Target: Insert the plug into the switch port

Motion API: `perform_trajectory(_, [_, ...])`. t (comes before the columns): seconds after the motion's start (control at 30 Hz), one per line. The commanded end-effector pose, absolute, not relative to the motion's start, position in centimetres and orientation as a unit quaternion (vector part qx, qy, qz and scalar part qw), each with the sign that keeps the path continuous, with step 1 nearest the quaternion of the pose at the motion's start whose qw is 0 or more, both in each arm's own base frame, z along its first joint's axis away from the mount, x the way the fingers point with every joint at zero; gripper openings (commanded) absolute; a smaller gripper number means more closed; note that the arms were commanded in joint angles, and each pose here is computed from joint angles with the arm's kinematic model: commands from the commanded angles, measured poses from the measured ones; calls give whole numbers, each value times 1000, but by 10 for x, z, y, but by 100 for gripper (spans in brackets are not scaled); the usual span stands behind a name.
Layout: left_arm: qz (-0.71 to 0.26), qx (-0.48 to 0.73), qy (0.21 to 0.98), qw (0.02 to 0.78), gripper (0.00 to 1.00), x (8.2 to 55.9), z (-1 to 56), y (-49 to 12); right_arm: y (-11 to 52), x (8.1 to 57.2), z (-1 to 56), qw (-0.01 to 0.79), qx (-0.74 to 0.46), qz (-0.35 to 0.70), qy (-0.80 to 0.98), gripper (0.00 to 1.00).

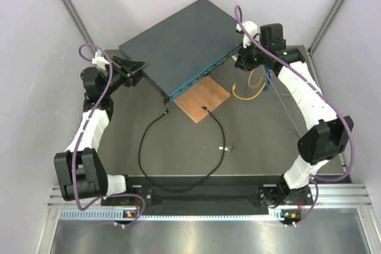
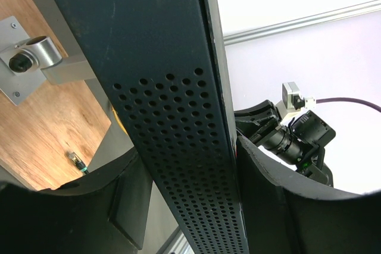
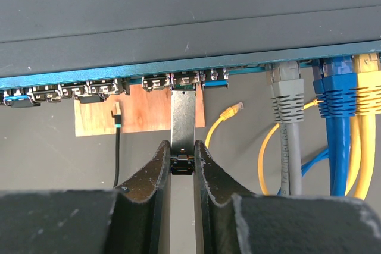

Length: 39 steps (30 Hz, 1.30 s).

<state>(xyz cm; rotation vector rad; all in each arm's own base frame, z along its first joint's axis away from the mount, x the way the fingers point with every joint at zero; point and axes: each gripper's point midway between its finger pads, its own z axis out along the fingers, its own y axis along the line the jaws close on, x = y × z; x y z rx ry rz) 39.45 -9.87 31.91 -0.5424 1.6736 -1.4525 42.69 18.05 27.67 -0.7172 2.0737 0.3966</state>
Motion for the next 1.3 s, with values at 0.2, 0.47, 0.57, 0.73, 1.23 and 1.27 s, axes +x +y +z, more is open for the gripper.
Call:
perform_trajectory(0.2, [-566, -152, 654, 478, 0, 397, 344, -102, 194, 434, 301, 466, -315, 155, 812, 0])
perform_trajectory(0.47, [-565, -151, 657, 476, 0, 395, 343, -103, 196, 442, 302, 468, -322, 151, 809, 0])
perform_trajectory(0.57, [-565, -153, 658, 474, 0, 395, 341, -103, 199, 442, 311, 476, -325, 155, 802, 0])
perform_trajectory(0.73, [-564, -154, 657, 475, 0, 397, 341, -102, 202, 449, 328, 495, -323, 159, 791, 0])
perform_trajectory(1.23, [-563, -152, 661, 473, 0, 396, 339, -103, 227, 458, 343, 510, -332, 192, 770, 0])
perform_trajectory(1.27, [-562, -153, 661, 473, 0, 397, 339, -103, 227, 457, 345, 511, -336, 190, 768, 0])
